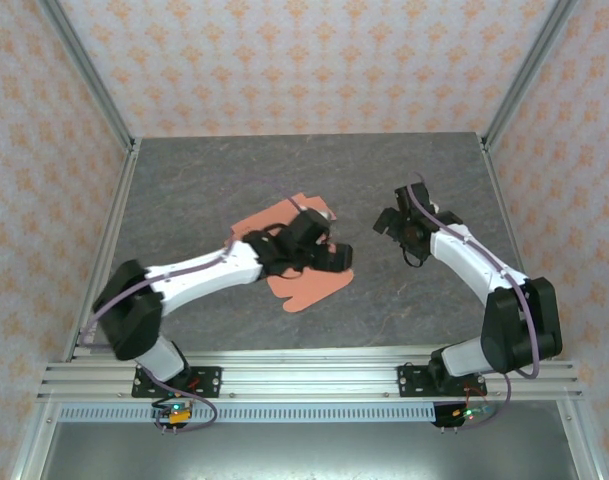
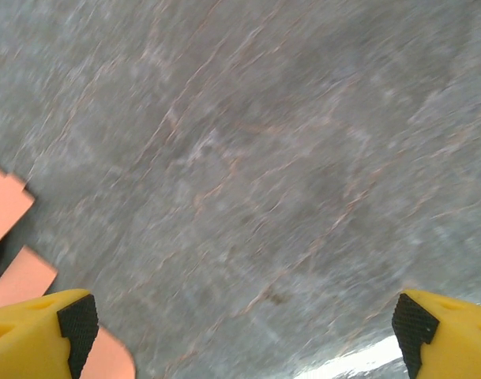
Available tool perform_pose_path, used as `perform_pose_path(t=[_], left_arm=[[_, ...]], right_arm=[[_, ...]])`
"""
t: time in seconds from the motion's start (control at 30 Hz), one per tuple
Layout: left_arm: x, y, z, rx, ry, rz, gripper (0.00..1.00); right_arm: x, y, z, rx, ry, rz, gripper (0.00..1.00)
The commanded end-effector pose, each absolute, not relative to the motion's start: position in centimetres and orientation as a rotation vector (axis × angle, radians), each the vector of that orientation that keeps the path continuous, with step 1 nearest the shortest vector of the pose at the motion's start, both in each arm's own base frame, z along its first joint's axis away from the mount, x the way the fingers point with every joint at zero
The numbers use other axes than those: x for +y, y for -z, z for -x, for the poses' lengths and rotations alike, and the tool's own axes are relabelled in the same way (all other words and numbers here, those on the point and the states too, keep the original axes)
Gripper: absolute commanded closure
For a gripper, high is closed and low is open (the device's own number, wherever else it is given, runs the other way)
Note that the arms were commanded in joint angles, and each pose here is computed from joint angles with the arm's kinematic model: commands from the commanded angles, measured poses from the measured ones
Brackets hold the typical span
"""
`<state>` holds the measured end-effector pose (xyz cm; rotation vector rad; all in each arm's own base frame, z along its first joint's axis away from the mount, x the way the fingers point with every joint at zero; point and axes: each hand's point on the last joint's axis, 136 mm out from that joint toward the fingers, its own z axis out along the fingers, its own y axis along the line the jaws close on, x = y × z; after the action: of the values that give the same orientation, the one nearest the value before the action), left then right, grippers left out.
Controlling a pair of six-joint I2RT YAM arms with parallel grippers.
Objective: Fold the paper box
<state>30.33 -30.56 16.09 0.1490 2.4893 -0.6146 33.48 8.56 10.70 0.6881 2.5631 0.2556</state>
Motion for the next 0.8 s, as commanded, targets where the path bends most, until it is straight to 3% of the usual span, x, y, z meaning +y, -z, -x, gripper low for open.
perform_pose_path(t=[0.0,0.23,0.37,0.53,0.77], left_arm=[[-22.2,-16.2,-32.5,2.516,0.370,-0.002,0.00],[-11.9,-12.0,-35.4,2.493,0.061,0.196,0.00],[-10.9,-9.9,-36.3,2.474,-0.049,0.188,0.00],[-9.9,-7.7,-37.0,2.479,-0.166,0.180,0.00],[-10.1,-6.8,-37.1,2.497,-0.169,0.168,0.00]], right_arm=[[12.2,-10.6,-33.4,2.621,-0.419,-0.620,0.03],[15.1,-10.0,-34.5,2.658,-0.475,-0.581,0.05],[18.5,-10.1,-35.9,2.681,-0.694,-0.538,0.05],[22.9,-10.5,-38.4,2.558,-1.108,-0.730,0.06],[23.6,-10.5,-42.5,2.274,-1.300,-0.942,0.09]])
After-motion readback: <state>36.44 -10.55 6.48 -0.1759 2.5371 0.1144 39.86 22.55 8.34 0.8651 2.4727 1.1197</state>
